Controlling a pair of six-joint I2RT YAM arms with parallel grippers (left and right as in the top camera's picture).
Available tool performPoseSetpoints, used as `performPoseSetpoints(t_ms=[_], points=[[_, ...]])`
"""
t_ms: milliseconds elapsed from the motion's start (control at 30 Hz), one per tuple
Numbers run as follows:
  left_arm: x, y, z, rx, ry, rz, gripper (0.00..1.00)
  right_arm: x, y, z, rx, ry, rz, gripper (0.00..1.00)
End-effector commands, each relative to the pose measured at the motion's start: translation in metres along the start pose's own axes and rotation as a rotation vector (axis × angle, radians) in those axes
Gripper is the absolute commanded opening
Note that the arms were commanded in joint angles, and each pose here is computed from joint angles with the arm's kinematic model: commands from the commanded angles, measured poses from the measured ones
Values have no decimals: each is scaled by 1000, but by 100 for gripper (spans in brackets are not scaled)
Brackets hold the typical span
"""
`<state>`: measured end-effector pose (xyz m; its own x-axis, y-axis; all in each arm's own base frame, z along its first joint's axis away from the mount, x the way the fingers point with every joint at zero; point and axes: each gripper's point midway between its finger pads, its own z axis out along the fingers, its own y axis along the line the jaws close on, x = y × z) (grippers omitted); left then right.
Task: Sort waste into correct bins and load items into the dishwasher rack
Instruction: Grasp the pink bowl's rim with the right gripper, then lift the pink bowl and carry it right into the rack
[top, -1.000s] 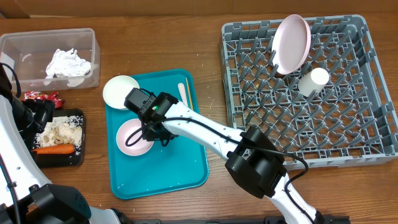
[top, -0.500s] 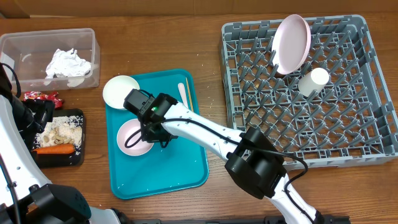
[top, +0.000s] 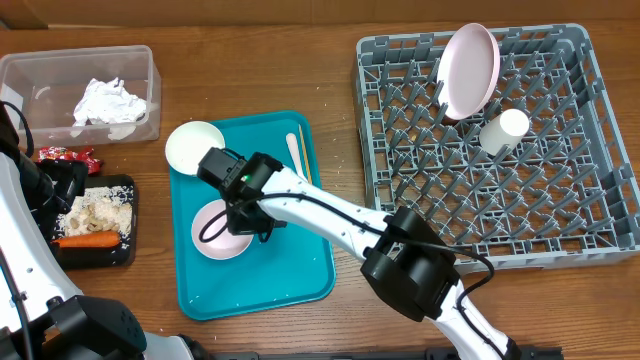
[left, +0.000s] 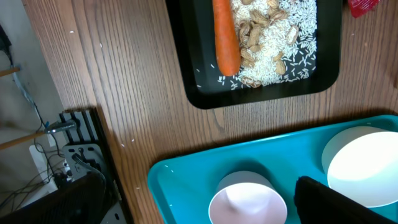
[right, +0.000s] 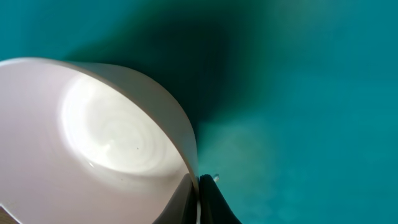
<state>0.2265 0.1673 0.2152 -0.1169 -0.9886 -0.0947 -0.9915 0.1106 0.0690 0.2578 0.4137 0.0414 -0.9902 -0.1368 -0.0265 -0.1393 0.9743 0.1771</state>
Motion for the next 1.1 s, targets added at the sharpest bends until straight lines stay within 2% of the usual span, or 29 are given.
performPoseSetpoints(t_ms=[0, 267, 333, 467, 500, 633, 1067], points=[[-4, 2, 0, -13, -17, -7, 100, -11, -3, -25, -24, -21, -5, 4], [-4, 2, 0, -13, -17, -7, 100, -15, -35, -112, -13, -114, 15, 4], [-4, 2, 0, -13, -17, -7, 100, -20, -60, -150, 52, -213, 34, 4], [-4, 2, 0, -13, -17, -7, 100, -22, -106, -196, 168, -324, 87, 4], [-4, 2, 0, -13, -17, -7, 100, -21, -130, -214, 227, -353, 115, 4], [-4, 2, 0, -12, -16, -7, 100, -13, -199, -252, 381, -389, 257, 4], [-4, 2, 0, -13, -17, -7, 100, -30, -326, -304, 538, -465, 493, 4]])
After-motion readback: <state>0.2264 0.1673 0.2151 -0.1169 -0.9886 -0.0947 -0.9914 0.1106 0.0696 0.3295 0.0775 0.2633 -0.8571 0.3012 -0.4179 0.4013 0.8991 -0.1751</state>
